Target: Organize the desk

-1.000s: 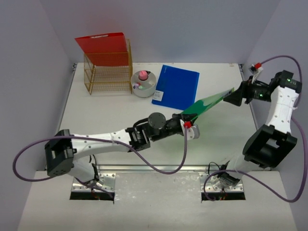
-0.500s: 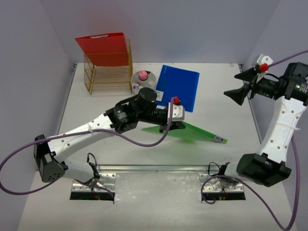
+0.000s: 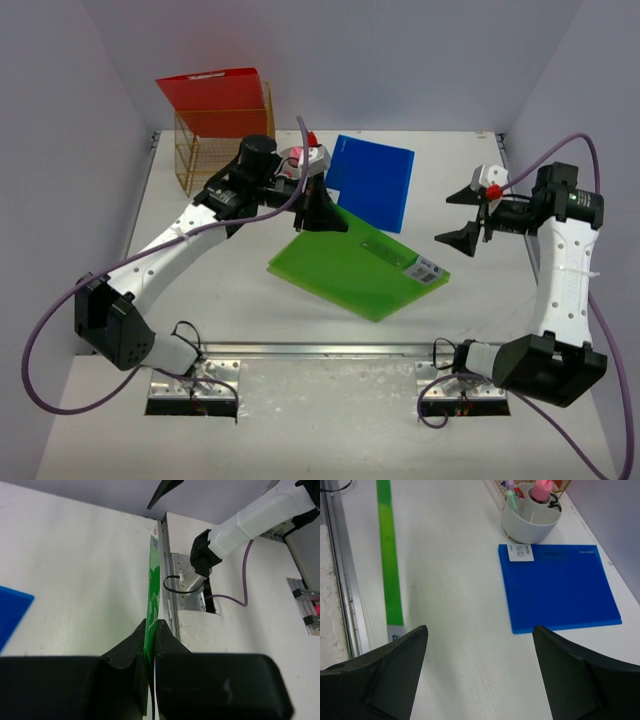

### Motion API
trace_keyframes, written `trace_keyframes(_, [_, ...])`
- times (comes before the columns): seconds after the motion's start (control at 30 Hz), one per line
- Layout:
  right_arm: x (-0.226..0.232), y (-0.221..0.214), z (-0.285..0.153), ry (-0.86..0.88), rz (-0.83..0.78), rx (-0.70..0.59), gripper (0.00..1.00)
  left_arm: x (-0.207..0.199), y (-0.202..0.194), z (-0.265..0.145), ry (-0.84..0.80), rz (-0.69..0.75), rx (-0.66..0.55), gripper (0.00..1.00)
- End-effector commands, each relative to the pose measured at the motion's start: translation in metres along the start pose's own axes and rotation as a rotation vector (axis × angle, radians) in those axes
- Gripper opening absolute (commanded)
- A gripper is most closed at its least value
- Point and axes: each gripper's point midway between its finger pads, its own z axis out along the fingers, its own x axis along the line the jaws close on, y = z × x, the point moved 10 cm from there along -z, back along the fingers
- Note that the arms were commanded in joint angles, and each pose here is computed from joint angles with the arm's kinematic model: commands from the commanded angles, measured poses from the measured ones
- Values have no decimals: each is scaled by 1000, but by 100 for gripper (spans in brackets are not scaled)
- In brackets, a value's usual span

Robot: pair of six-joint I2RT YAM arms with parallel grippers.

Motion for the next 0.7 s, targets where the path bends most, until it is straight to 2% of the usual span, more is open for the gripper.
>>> trace_keyframes(0.0, [25, 0, 0, 60, 99, -5, 86, 3, 6, -4, -119, -70, -38, 0])
trace_keyframes(0.43, [22, -4, 10, 103, 207, -46, 86, 18, -3, -6, -128, -118, -29, 0])
trace_keyframes(0.67, [43, -4, 41, 280, 253, 75, 86, 25, -1, -6, -56, -97, -10, 0])
